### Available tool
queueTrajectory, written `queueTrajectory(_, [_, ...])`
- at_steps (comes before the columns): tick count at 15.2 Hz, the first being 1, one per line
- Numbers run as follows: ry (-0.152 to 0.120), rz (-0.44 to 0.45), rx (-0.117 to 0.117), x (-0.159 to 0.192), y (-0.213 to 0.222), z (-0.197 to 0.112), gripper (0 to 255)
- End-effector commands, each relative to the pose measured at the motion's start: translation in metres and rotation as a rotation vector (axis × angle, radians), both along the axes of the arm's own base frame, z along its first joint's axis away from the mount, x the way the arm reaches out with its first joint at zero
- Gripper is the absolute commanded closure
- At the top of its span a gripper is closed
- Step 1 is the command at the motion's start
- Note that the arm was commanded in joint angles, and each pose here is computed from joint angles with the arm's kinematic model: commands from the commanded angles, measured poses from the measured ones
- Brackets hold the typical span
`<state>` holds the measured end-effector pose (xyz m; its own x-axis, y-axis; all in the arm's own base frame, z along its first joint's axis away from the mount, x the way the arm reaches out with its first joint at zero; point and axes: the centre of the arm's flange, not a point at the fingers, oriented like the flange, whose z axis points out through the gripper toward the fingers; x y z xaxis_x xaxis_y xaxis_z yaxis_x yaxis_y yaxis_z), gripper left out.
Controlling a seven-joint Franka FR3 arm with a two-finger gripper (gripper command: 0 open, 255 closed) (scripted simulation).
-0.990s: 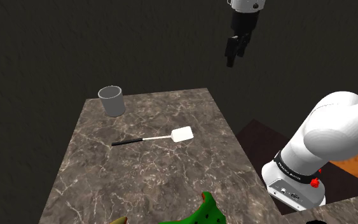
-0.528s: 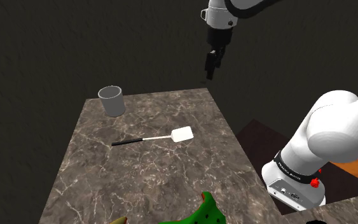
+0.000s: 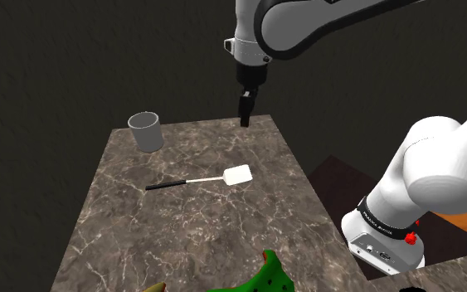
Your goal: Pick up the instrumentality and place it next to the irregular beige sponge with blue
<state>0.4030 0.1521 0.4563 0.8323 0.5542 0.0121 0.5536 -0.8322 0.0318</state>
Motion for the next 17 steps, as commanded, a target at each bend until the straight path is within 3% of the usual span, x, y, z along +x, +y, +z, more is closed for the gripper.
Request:
queueTrajectory(1, [-0.003, 0.057, 0.009, 0.001, 0.026, -0.01, 0])
queueTrajectory(14, [-0.014, 0.42, 0.061, -0.009, 0.173, -0.077, 0])
queueTrajectory(17, [-0.015, 0.428, 0.062, -0.009, 0.176, -0.088, 0])
